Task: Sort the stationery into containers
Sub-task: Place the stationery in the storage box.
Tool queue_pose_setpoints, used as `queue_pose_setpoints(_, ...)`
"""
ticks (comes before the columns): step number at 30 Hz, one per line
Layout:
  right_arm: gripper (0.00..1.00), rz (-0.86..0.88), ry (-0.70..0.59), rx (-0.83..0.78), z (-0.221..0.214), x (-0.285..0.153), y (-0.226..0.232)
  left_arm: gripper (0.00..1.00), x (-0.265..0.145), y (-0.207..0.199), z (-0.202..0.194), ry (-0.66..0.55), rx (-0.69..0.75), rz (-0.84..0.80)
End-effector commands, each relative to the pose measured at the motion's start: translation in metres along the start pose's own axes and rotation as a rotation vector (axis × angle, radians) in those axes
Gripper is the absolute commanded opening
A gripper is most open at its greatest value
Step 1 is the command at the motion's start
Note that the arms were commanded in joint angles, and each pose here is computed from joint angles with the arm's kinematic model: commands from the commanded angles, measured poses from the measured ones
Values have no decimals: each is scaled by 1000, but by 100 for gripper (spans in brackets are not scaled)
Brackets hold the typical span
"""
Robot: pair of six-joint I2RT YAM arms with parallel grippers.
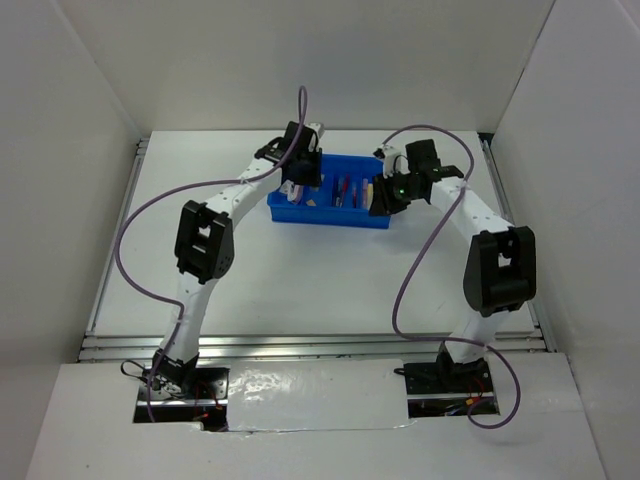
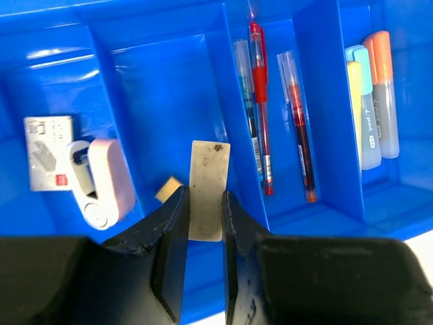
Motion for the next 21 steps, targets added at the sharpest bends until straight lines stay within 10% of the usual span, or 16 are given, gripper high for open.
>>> queue_pose_setpoints(1,35,27,9,-94,9,4,9,21,10,-7,3,-18,-14,-32)
queue_pose_setpoints(10,34,-2,75,-128,-7,25,4,77,4,-6,18,-64,-11,-50)
queue_pose_setpoints(21,34,-55,103,-166,-2,55,-20,94,-120,-9,88,-271,-5,-139)
Point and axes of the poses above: each gripper's point midway between its finger pads, its own x axis out along the fingers, its own y axis along the line the jaws close on, z = x × y, the point moved 5 cm from there along -x, back along the fingers, and after that the axes turned 5 degrees about -x, right-handed, at the moved point
